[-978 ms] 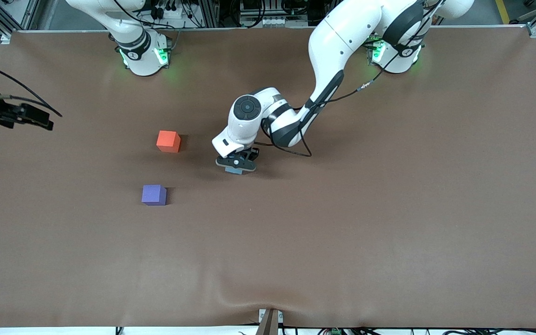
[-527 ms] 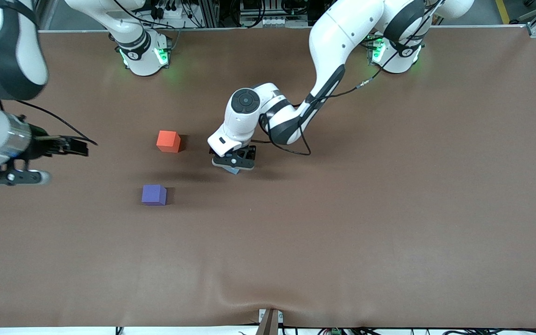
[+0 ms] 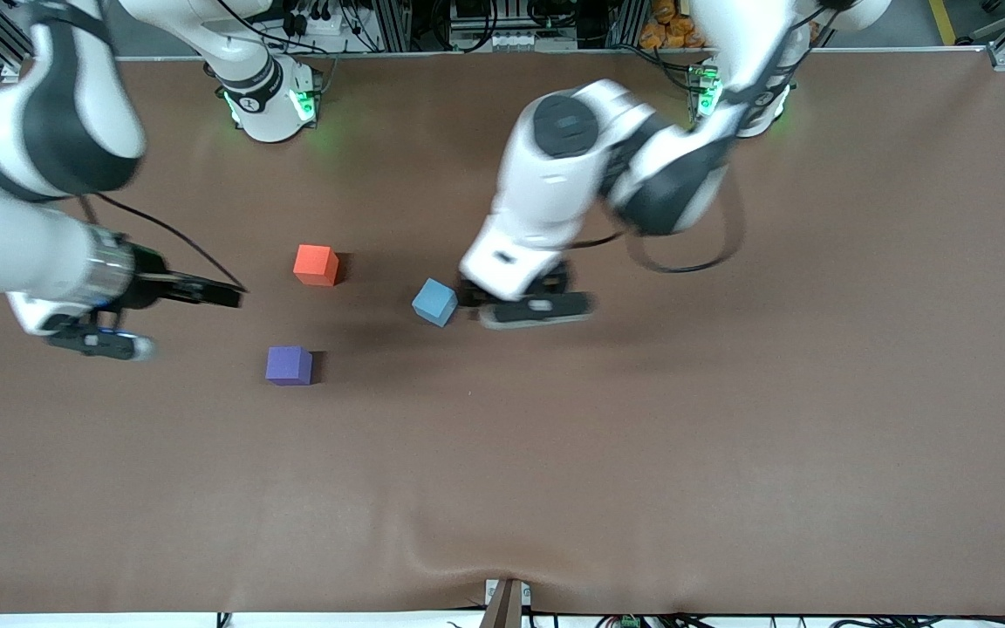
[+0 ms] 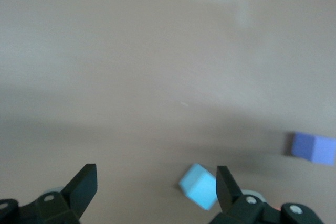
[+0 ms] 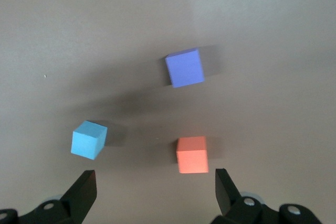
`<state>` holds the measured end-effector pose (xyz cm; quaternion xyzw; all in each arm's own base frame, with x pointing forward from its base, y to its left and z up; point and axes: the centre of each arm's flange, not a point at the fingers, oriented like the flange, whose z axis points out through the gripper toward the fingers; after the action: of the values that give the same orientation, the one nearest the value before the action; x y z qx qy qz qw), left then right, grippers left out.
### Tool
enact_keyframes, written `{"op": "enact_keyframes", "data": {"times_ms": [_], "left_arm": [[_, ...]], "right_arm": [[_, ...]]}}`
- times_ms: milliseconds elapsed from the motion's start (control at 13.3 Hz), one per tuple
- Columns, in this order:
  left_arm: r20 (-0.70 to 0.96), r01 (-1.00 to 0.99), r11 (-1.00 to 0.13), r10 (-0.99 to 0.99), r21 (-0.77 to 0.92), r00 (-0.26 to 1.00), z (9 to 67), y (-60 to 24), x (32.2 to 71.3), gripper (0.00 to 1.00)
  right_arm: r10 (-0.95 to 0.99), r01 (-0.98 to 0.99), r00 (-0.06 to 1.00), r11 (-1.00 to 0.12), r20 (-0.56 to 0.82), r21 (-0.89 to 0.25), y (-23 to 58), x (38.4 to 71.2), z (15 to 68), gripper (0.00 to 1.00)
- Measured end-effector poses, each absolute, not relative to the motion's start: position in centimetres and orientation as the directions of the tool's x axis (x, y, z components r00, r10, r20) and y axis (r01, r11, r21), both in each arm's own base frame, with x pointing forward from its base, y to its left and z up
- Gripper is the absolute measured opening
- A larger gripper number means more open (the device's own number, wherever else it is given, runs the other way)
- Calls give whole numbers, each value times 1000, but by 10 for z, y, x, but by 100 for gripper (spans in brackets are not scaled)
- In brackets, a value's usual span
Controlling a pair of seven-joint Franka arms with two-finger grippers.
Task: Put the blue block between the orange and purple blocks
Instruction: 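Grasp the blue cube with the right gripper while the left gripper withdraws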
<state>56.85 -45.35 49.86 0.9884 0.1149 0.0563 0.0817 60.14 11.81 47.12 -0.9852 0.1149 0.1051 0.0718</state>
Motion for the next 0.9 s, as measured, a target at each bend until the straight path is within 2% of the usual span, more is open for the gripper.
{"op": "enact_keyframes", "data": {"times_ms": [301,602,903], "left_arm": [[41,230,-971,233,64,972,553,-351,584,100],[0,208,-978,208,5,978,603,-281,574,100],[-6,199,-980,199,-12,980,642,-215,567,100]], "right_arm": [[-301,-322,935,-943,-189,-88,209,574,398,100],[-394,-409,906,-909,-157,-77,279,544,351,100],[-431,-442,892,-894,-136,-68,331,526,276,100]]}}
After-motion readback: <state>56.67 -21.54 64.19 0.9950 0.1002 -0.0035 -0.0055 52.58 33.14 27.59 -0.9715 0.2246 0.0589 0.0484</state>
